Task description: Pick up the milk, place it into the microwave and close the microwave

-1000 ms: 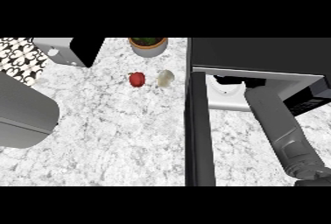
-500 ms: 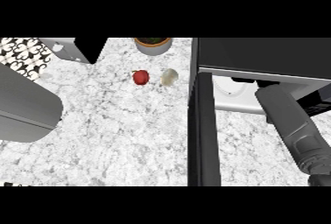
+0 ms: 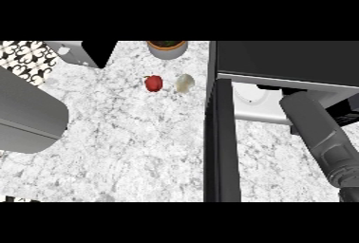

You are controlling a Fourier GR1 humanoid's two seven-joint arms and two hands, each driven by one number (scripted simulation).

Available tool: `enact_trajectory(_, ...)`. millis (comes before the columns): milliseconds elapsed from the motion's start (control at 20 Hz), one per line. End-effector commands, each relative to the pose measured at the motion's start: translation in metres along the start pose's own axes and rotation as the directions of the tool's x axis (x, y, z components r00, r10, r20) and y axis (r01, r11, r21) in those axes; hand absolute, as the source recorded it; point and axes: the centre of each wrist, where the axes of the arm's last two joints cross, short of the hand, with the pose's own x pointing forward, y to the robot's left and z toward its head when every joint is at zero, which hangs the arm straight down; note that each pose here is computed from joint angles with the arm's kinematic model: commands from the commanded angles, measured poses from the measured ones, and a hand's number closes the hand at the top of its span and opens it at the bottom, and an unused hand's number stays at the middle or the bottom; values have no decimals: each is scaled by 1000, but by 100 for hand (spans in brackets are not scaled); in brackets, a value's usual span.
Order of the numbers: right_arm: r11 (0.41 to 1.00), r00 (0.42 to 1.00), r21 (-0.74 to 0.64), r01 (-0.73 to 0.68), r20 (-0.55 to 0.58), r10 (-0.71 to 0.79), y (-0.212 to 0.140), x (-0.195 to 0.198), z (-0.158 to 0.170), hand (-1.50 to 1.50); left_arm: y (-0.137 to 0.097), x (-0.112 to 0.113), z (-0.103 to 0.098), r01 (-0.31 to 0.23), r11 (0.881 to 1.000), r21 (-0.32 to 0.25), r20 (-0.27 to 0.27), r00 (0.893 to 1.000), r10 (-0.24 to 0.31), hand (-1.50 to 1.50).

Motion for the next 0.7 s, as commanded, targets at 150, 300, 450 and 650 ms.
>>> enact_trajectory(150,992,990,59,114,77,-118,5,18,-8,-150,-4,-6,-11,-2,996,-91,-20,1000,0,-150)
enact_trajectory(300,981,982,94,171,69,-178,6,12,-2,-150,-6,-8,-11,-15,994,-112,-9,1000,14,-150)
enact_trajectory(450,952,958,137,273,50,-282,9,21,-6,-150,-6,-11,-13,-42,988,-151,-8,999,42,-150)
enact_trajectory(650,915,923,148,376,29,-384,10,20,-3,-150,-20,-17,-16,-75,968,-238,-37,997,68,-150)
